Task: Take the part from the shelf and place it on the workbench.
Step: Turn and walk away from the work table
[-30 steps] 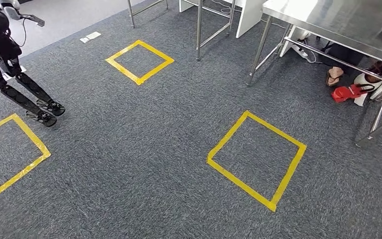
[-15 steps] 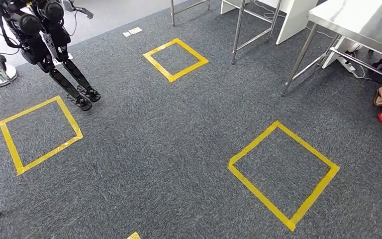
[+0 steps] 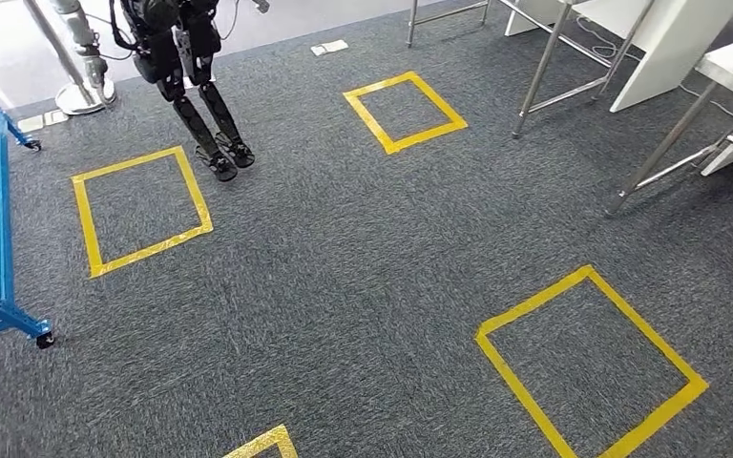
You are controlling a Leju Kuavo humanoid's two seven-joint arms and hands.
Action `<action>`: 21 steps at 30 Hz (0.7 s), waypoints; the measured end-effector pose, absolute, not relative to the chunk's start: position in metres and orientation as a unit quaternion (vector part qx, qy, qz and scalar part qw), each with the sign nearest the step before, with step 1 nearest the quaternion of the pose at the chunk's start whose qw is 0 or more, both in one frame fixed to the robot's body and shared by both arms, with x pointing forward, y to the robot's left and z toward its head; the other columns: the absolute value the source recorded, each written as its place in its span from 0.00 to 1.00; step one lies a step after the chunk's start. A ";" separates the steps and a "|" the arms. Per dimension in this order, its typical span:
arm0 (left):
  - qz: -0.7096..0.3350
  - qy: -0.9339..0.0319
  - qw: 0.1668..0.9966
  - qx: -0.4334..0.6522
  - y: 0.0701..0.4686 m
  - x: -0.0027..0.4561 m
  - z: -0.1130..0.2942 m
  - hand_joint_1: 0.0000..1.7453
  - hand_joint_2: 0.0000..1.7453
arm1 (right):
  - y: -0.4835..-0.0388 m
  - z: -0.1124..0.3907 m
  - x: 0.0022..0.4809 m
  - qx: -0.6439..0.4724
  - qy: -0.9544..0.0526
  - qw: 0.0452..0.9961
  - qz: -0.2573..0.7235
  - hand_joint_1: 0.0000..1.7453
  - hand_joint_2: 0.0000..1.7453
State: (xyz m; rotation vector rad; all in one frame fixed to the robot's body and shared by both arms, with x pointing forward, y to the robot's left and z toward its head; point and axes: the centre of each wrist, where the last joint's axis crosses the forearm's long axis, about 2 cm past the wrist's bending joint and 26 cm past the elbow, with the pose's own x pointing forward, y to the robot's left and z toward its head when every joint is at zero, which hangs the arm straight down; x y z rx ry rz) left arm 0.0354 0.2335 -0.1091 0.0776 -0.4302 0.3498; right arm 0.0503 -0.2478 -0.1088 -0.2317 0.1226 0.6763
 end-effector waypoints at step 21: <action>0.161 -0.211 0.963 0.040 0.231 0.030 -0.109 0.00 0.00 | -0.248 -0.110 0.044 -0.108 0.071 0.937 0.323 0.00 0.00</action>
